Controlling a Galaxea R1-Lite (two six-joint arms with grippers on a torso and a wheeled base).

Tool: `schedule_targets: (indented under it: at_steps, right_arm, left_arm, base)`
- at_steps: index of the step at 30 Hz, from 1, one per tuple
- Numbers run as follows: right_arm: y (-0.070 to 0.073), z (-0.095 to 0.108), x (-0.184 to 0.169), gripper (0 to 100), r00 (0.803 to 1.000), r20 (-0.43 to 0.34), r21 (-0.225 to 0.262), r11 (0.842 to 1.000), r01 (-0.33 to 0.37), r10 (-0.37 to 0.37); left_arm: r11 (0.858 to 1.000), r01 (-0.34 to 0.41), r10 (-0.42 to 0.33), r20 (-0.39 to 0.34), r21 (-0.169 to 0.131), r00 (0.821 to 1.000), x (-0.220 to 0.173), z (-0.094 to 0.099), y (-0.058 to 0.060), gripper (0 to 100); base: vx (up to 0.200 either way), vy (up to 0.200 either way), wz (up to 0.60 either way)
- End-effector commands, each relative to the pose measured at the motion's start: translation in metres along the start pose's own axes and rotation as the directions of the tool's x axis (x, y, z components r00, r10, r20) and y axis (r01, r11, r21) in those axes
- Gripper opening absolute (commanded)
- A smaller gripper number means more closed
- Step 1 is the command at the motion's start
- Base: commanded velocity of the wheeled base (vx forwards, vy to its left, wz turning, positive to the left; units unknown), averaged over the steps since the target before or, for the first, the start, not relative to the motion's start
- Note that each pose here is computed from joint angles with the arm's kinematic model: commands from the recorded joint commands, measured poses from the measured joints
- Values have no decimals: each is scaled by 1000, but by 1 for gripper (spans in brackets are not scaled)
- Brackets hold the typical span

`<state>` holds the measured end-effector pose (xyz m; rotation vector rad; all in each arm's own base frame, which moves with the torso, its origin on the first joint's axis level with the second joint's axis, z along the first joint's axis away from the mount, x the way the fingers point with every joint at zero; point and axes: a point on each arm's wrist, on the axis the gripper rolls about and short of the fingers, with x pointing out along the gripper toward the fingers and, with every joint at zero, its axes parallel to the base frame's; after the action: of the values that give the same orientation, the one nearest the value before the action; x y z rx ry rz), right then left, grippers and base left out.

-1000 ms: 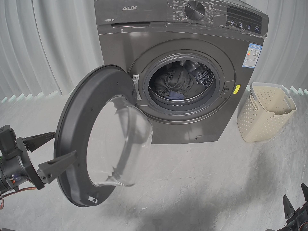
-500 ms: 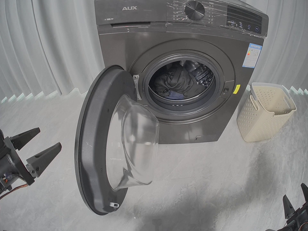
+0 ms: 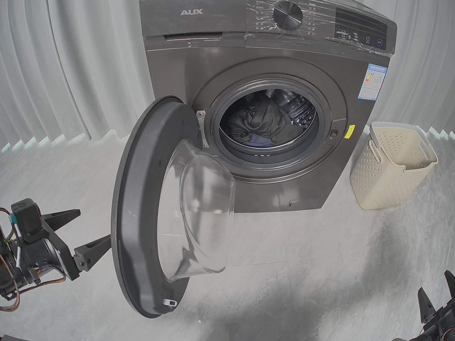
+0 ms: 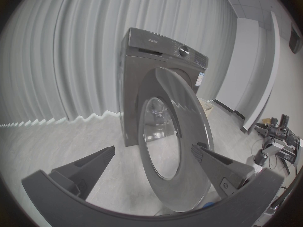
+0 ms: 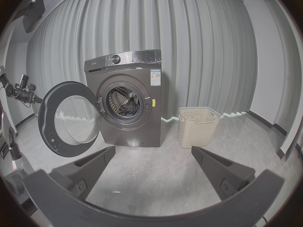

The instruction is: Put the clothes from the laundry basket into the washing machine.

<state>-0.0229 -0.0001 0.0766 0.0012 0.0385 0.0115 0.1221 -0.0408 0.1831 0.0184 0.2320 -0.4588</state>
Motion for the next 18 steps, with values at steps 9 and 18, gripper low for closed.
schedule_targets:
  at_steps: [9,18]
  right_arm:
    - [0,-1,-1,100,1000,15,0,1000,-1,1]
    - [0,-1,-1,100,1000,15,2,1000,-1,1]
  left_arm:
    - [990,137,-136,-64,15,989,46,14,-19,100]
    - [988,155,-155,-14,0,988,97,19,-38,100]
  base:
    - [0,0,0]
    - [0,0,0]
